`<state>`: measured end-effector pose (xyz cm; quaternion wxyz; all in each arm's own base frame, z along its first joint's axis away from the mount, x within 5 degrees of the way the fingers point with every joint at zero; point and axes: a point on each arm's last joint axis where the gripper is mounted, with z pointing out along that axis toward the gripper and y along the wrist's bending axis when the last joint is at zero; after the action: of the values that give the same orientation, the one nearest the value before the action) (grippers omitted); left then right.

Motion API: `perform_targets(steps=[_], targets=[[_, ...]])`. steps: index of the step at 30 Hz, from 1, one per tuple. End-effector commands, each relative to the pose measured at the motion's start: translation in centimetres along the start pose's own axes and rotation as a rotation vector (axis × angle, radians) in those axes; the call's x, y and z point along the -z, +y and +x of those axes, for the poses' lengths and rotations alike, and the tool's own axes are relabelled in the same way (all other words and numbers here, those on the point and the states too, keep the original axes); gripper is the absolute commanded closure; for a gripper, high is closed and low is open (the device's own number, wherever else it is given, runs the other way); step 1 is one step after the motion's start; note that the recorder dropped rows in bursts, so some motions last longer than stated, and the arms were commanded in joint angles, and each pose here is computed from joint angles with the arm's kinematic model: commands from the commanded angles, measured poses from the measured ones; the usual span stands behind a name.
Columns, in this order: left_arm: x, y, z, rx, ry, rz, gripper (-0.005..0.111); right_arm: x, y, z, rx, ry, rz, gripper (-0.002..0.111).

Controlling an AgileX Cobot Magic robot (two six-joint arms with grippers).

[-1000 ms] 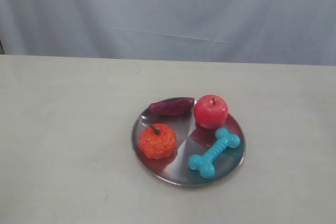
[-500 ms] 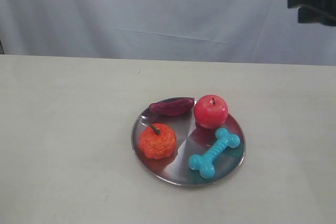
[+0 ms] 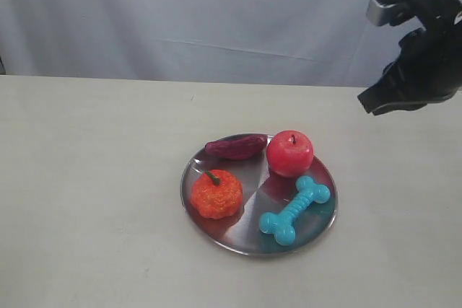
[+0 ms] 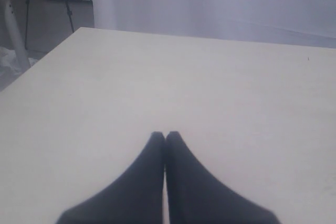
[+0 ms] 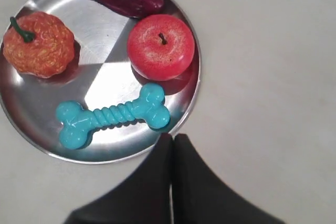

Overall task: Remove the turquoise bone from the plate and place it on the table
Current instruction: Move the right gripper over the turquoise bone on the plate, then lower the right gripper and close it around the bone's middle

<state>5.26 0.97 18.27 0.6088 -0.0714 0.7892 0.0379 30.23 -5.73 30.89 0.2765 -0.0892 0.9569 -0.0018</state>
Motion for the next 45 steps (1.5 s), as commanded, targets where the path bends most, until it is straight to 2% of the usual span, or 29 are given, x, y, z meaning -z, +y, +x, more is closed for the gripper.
perform_targets(steps=[1, 5, 9, 14, 17, 21, 24, 29, 37, 45], targets=[[0.0, 0.0, 0.0, 0.000, -0.003, 0.005, 0.107, -1.5, -0.1, -0.1, 0.067, 0.036, -0.036, 0.109], [0.0, 0.0, 0.0, -0.002, -0.003, 0.005, 0.107, -3.5, 1.2, -0.1, 0.190, 0.099, -0.098, 0.109], [0.0, 0.0, 0.0, -0.002, -0.003, 0.005, 0.107, -5.7, 4.1, -0.5, 0.377, 0.142, -0.168, 0.108], [0.0, 0.0, 0.0, -0.002, -0.003, 0.005, 0.107, -8.2, 7.7, -1.0, 0.563, 0.181, -0.163, 0.108], [0.0, 0.0, 0.0, -0.002, -0.003, 0.005, 0.107, -9.4, 9.9, -0.8, 0.648, 0.219, -0.176, 0.095], [0.0, 0.0, 0.0, -0.002, -0.003, 0.005, 0.107, -10.7, 11.6, -0.7, 0.716, 0.249, -0.153, 0.070], [0.0, 0.0, 0.0, -0.002, -0.003, 0.005, 0.107, -11.4, 11.9, -0.7, 0.715, 0.247, -0.132, 0.064], [0.0, 0.0, 0.0, -0.002, -0.003, 0.005, 0.107, -12.3, 11.8, -0.2, 0.735, 0.303, -0.135, 0.064], [0.0, 0.0, 0.0, 0.000, -0.003, 0.005, 0.107, -13.0, 10.8, 0.2, 0.849, 0.387, -0.064, 0.064], [0.0, 0.0, 0.0, 0.000, -0.003, 0.005, 0.107, -14.4, 10.8, 0.7, 0.871, 0.419, -0.069, 0.064]])
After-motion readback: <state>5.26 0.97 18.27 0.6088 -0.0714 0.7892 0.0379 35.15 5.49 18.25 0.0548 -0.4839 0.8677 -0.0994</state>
